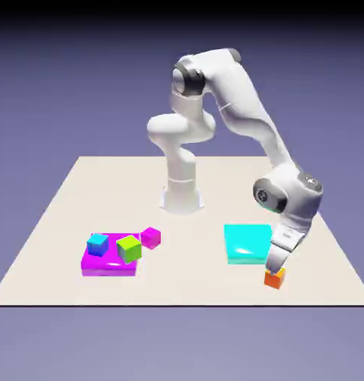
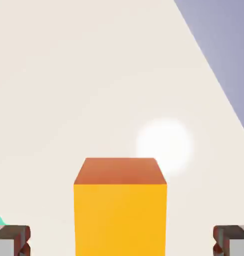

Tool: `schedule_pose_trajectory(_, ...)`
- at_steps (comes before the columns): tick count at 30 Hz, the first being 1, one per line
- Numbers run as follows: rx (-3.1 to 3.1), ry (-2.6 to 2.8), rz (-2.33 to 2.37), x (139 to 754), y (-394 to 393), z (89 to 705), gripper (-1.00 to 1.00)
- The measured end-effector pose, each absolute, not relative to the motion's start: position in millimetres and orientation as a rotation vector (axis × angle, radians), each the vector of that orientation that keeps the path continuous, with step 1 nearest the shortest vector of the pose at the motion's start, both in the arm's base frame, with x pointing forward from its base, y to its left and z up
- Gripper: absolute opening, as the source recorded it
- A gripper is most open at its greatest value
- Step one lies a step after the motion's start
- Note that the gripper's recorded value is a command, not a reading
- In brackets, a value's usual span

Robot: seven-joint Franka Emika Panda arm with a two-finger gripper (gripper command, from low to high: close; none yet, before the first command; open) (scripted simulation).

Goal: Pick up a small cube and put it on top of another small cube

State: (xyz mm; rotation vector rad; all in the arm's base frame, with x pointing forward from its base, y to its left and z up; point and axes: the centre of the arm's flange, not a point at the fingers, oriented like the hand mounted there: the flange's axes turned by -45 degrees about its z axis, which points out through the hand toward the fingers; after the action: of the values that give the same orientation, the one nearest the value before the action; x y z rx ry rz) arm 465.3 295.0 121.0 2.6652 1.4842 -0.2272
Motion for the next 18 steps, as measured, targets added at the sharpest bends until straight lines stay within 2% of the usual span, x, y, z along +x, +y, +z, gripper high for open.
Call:
schedule_pose_trajectory(2,2.665,1.484,-0.227,465.3,295.0,121.0,-1.00)
schedule_pose_trajectory(6,2.674,1.470,-0.229,471.1,299.0,190.7,-1.00)
schedule_pose_trajectory(9,2.888,0.945,-0.254,504.4,190.8,214.2,-1.00)
schedule_pose_trajectory(12,3.024,0.386,-0.266,513.1,81.5,239.5,-1.00)
schedule_pose_trajectory(18,3.034,-0.815,-0.261,459.2,-124.2,288.2,-1.00)
